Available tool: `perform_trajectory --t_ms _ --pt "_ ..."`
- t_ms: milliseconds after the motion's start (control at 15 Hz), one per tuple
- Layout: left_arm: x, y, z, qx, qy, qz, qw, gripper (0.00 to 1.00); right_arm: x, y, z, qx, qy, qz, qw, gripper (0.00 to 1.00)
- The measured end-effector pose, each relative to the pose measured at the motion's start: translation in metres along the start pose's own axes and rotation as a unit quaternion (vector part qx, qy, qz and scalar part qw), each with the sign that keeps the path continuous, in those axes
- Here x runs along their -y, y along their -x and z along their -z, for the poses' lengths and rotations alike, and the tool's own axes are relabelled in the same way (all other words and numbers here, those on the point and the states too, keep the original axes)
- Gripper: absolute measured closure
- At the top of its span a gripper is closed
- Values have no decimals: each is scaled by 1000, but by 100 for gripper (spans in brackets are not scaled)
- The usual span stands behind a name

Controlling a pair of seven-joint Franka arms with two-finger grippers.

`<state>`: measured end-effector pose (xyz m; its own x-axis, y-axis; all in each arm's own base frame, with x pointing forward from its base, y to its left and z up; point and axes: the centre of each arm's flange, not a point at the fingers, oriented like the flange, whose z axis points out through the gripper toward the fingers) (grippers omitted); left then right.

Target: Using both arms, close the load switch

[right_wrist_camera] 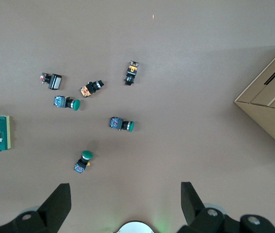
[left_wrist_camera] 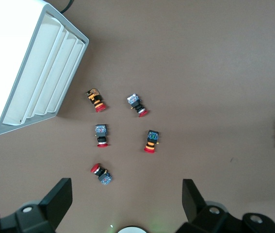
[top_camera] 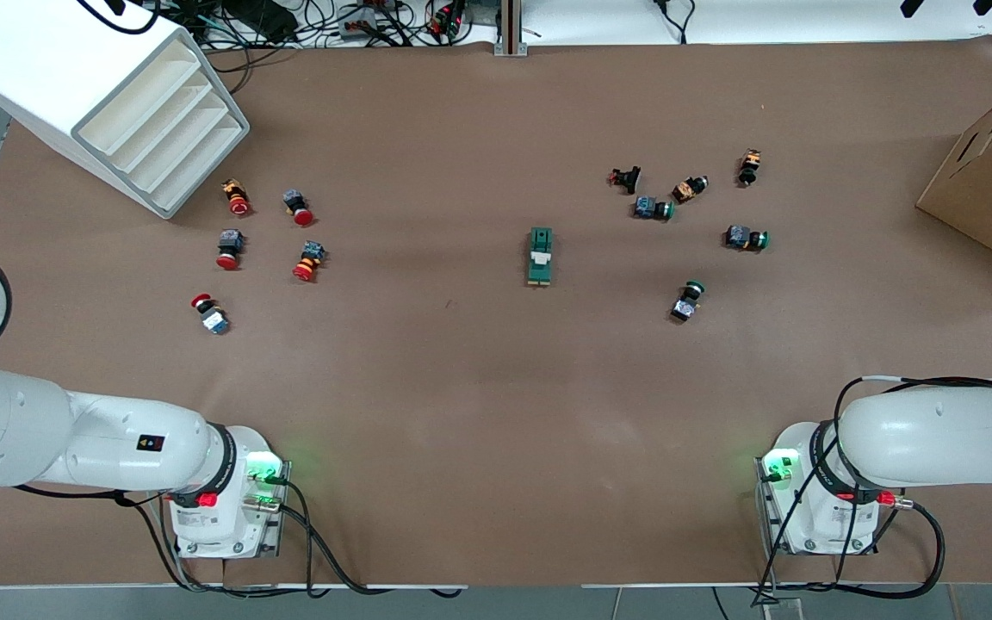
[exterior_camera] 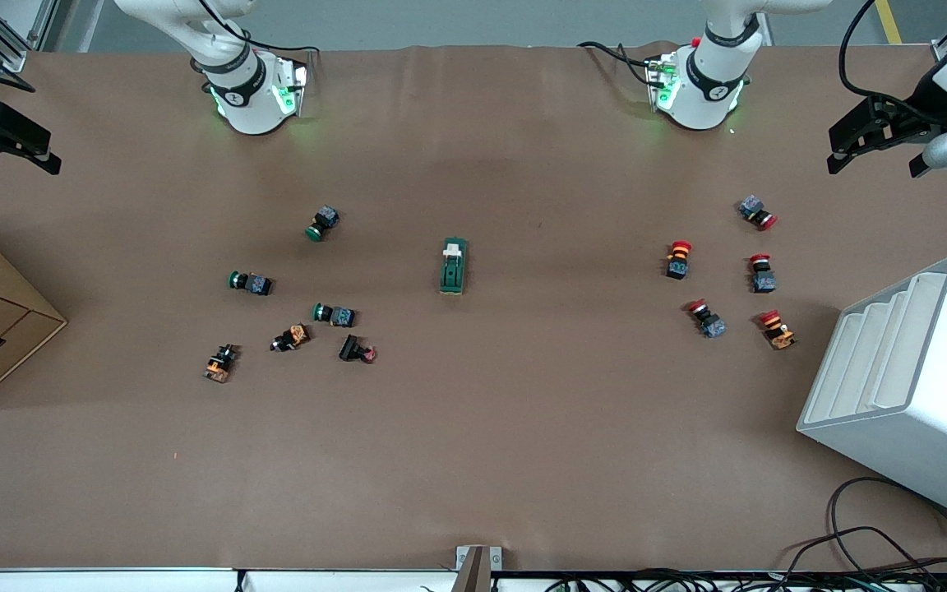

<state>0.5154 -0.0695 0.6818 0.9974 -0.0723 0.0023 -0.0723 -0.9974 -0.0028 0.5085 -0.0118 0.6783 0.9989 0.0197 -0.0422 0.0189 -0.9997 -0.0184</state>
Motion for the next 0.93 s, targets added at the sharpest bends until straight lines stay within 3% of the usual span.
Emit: perform_trajectory --t_ms 333,600,733,933 --pt "2 -3 -4 4 0 2 1000 0 2 0 0 -1 1 1 1000 0" --pt "-7 -40 -33 7 1 -5 1000 0 1 0 0 -1 1 -1 1000 0" --pt "-32 -64 -55 -7 3 -17 1000 0 1 -2 -3 3 1 -1 1000 0" --pt "-93 -79 -91 1 7 18 1000 0 1 -16 -19 10 1 -2 1000 0"
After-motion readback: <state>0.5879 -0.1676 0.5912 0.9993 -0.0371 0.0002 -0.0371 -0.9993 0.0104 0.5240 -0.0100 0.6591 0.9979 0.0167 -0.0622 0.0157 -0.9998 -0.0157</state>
